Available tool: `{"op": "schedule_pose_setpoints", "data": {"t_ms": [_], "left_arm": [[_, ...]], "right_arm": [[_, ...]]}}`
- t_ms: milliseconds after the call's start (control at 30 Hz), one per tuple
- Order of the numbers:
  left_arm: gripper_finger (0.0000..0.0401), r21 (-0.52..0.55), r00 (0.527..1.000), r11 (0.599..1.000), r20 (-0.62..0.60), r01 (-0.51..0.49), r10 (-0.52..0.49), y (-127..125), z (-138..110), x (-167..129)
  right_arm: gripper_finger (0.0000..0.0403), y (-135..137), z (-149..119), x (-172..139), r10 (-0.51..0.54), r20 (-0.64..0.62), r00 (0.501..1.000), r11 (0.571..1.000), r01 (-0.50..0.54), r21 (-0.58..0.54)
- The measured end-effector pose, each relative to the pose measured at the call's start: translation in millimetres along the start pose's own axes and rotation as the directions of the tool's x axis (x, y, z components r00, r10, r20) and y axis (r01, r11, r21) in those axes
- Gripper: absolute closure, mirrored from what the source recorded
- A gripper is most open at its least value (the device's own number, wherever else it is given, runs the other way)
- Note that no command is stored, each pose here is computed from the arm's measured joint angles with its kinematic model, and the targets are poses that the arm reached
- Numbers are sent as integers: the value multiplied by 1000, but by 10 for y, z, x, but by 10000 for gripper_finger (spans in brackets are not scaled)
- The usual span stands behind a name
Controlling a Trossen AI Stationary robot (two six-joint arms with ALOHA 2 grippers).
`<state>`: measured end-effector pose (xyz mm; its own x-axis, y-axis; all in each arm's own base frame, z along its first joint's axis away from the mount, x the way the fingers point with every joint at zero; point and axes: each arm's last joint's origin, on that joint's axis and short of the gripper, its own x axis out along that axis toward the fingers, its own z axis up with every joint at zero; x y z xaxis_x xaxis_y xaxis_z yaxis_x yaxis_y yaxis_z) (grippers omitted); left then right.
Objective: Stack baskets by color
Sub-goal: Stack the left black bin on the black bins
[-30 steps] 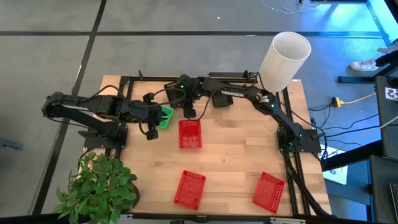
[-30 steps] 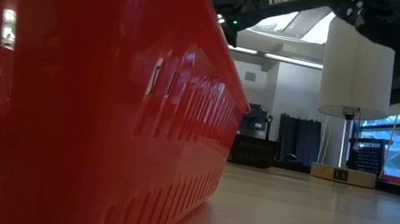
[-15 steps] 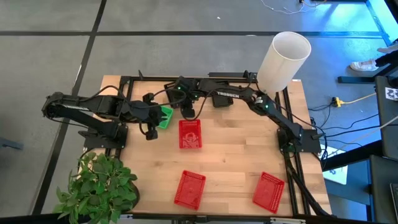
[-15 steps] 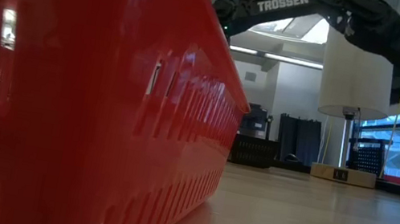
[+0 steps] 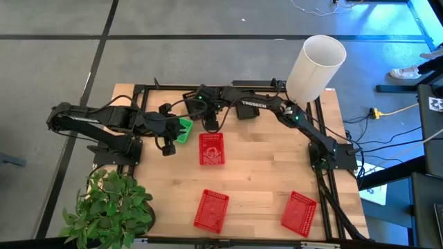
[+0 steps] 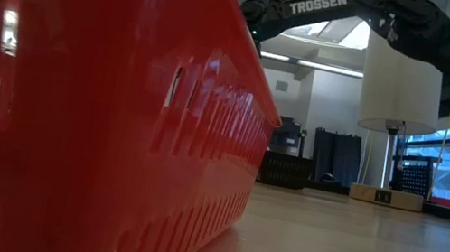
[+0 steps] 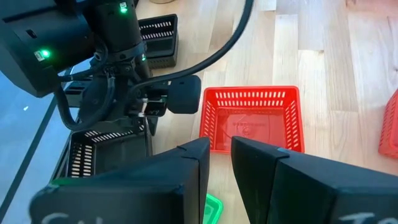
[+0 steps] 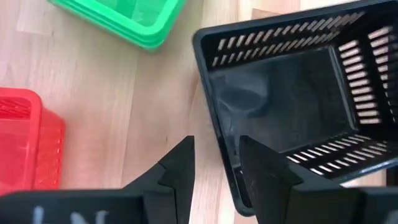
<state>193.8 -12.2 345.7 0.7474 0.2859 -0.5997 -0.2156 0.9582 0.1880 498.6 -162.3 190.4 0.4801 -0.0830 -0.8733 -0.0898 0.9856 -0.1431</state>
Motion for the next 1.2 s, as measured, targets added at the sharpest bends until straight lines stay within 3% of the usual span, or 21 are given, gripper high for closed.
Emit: {"op": "schedule_pose_setpoints", "data": {"t_ms": [333,567,700,833,933,1133,1200], "left_arm": [[343,0,1000,1000,0,0,0,0,0,0],[343,-46,1000,999,-3,-14,14,30,1,11],[343,-118,999,992,-8,-48,47,90,2,30],[343,-158,996,984,-15,-87,85,148,2,46],[343,-168,995,981,-19,-101,99,182,1,56],[343,-186,992,975,-26,-123,120,236,-1,70],[343,-192,991,973,-28,-131,128,256,-2,75]], "right_arm": [[276,-82,-66,-36,2,-32,999,989,2,149],[276,-68,76,-401,7,-26,1000,969,0,247],[276,-176,69,-569,-36,-11,999,899,37,437],[276,-456,-61,-642,-81,-16,997,790,74,609],[276,-641,-162,-669,-55,9,998,717,33,696],[276,-949,-315,-670,7,126,992,619,-103,778],[276,-996,-334,-627,14,150,989,613,-127,780]]}}
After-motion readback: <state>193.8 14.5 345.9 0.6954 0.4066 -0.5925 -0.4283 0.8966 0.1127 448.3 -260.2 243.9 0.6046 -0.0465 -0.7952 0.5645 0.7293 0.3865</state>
